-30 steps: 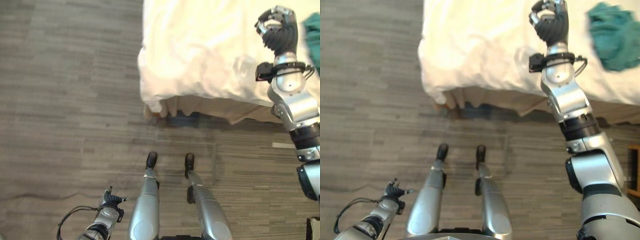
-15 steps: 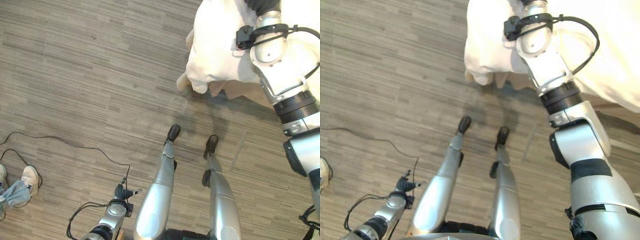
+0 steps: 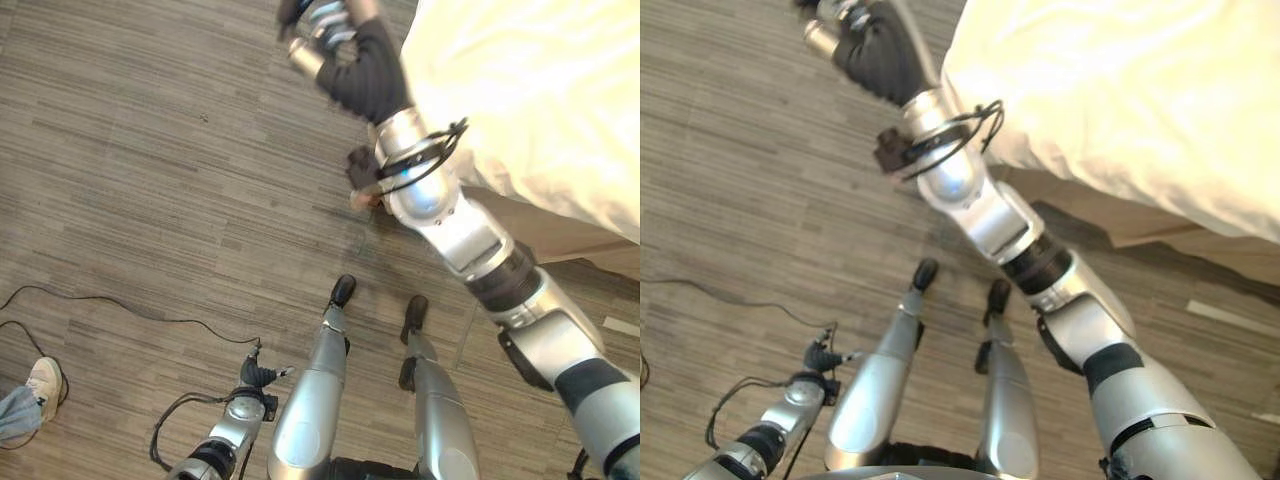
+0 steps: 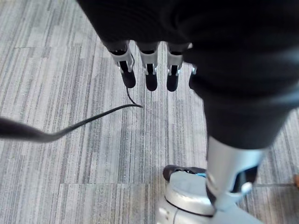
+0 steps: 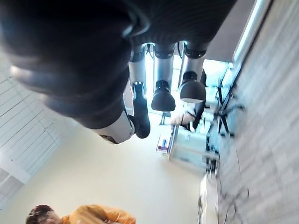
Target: Tidy up the quilt and then pick up the clothes from the bed and put them into the laundry hamper.
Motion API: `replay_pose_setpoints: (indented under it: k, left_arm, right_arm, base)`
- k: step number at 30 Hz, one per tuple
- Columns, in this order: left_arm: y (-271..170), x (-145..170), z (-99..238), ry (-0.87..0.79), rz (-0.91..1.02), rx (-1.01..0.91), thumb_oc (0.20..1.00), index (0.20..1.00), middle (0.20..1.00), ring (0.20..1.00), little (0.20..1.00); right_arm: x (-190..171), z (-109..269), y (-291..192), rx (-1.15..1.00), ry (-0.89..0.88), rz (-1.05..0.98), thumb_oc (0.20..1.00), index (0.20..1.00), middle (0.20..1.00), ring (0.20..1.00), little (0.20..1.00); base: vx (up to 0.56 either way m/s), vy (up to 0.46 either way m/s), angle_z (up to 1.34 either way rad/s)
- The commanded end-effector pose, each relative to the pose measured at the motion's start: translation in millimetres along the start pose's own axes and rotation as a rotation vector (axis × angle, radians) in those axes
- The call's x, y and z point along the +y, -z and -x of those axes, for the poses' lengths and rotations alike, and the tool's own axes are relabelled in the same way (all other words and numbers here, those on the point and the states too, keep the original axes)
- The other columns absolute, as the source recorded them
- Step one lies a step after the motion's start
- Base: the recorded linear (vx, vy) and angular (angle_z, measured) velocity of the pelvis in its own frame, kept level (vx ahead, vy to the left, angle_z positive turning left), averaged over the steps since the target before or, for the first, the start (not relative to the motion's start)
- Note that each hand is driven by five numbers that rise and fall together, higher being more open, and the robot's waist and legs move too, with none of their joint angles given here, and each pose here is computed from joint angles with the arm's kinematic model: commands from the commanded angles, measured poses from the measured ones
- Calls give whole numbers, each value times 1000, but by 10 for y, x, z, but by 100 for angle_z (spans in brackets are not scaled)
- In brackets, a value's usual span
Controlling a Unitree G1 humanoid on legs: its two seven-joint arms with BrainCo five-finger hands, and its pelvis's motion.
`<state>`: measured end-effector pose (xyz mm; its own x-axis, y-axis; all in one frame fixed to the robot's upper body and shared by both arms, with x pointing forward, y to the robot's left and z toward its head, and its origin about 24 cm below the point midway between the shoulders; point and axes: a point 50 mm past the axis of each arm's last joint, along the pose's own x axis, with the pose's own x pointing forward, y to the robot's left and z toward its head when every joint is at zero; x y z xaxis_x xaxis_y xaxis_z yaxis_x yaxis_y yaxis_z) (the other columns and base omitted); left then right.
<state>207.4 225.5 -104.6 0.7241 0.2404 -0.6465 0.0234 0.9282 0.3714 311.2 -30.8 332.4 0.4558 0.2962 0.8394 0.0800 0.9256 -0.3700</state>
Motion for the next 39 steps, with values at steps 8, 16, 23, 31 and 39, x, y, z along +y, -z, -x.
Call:
replay_pose_setpoints:
  k: [8, 16, 23, 31, 39]
  left_arm:
    - [598, 218, 196, -23, -59, 182, 1000, 1000, 1000, 1000, 1000]
    - [685, -14, 319, 27, 50, 145, 1000, 1000, 1000, 1000, 1000]
    - [750, -135, 396, 55, 130, 141, 1000, 1000, 1000, 1000, 1000]
    - [837, -38, 384, 2, 171, 208, 1000, 1000, 1000, 1000, 1000]
    - [985, -81, 378, -81, 219, 387, 1000, 1000, 1000, 1000, 1000]
  right_arm:
    - [-1369, -47, 653, 330, 333, 331, 200, 200, 200, 200, 200]
    - [-1932, 457, 1117, 580, 457, 396, 200, 200, 200, 200, 200]
    - [-2286, 1417, 1422, 798, 613, 359, 200, 200, 200, 200, 200]
    - [-2396, 3197, 1397, 1133, 806, 340, 200, 200, 200, 200, 200]
    - [-1219, 4510, 1243, 1675, 403, 132, 1000, 1000, 1000, 1000, 1000]
  base:
    - [18, -103, -5]
    - [-33, -8, -12]
    - [-14, 108, -6]
    - [-38, 68, -6]
    - [30, 57, -27]
